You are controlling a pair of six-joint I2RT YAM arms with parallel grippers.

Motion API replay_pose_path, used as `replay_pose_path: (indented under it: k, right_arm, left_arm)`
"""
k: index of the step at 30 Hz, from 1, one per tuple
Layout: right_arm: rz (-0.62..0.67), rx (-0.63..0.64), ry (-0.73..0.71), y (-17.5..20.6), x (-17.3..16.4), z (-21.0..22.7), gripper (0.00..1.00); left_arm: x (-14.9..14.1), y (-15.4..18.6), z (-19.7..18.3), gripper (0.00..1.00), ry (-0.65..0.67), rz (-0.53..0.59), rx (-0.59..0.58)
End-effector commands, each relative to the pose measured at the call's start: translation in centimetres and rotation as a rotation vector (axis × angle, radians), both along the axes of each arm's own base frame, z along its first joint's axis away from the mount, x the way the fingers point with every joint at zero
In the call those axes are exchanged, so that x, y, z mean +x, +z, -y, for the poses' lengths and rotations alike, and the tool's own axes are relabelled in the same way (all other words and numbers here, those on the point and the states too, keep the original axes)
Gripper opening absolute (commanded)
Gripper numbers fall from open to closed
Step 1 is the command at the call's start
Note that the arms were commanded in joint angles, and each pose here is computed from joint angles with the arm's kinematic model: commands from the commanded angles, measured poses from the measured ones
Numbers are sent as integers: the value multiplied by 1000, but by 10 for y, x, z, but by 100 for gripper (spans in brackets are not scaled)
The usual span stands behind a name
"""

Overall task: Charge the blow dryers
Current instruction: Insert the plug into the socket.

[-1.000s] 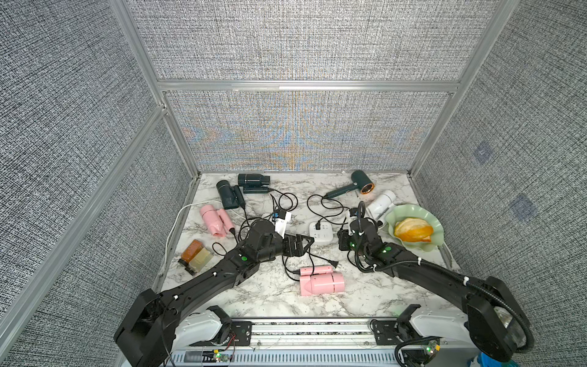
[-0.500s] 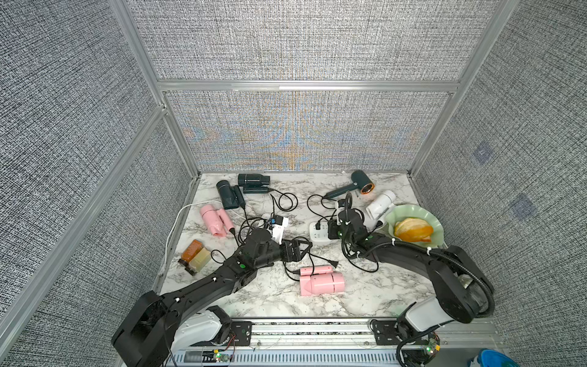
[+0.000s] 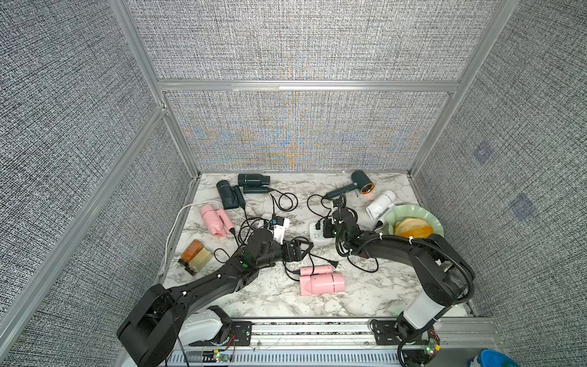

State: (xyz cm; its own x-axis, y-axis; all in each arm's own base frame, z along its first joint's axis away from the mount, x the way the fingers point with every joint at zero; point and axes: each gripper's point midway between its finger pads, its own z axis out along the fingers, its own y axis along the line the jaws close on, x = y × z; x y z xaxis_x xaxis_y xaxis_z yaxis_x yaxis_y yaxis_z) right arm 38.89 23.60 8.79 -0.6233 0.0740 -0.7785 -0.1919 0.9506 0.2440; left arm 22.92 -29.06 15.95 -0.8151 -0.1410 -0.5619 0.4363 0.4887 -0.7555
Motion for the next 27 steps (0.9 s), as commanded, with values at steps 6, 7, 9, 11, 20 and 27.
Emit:
replay_pose_path:
  k: [6,7,9,11,20,27]
  right_arm:
    - [23,39,-4,2,8,-7,6]
    - [21,39,-5,1,8,-7,6]
    - [24,40,-5,0,9,-8,6]
    - [26,38,-9,-1,10,-8,6]
    - [20,19,-19,-11,10,-4,5]
    - [27,-5,-15,-15,11,-3,5]
  left_arm:
    - [0,8,4,100,-21,28,-22]
    - [0,8,4,100,-21,29,-20]
    - [1,9,4,100,-22,29,-20]
    - [1,10,5,100,-25,33,-21]
    - [1,9,6,100,-28,28,-25]
    - [1,8,6,99,-31,26,-21]
